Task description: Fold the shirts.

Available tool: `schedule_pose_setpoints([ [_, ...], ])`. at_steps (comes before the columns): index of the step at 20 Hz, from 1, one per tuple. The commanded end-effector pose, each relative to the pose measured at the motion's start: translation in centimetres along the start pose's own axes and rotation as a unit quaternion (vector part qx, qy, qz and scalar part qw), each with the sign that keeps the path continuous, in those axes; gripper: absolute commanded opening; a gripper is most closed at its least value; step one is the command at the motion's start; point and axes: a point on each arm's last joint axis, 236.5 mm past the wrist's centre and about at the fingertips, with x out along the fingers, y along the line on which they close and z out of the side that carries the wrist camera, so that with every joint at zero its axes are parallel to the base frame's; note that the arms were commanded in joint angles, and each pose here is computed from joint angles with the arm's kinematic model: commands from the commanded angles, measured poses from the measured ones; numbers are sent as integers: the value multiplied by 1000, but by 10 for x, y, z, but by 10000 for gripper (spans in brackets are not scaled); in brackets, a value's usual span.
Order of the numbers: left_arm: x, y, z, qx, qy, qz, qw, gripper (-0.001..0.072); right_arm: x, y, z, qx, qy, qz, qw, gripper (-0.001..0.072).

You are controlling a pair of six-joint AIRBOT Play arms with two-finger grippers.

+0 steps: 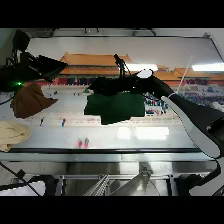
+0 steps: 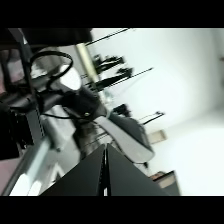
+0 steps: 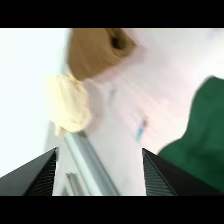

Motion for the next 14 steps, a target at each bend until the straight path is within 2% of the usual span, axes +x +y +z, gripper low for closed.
schedule_pose_setpoints([
  [1,-10,-15,-7,-17,-35,-80,996,27,-44,32,22,-29,-12,64,997,455],
  [4,-12,-13,-17,-21,-29,-91,995,24,-125,2,28,-13,17,-11,1000,460],
  [6,-12,-15,-20,-17,-23,-97,995,17,-174,-39,22,10,31,-100,994,460],
  [9,-12,-15,-20,-17,-23,-97,995,18,-240,-119,-1,62,41,-241,968,477],
  [10,-12,-15,-20,-17,-23,-97,995,18,-253,-141,-10,77,44,-268,959,628],
  [11,-12,-15,-20,-18,-22,-97,995,18,-261,-160,-17,93,42,-285,953,712],
  [14,-12,-16,-20,-18,-22,-98,995,17,-258,-197,-35,124,42,-294,947,712],
])
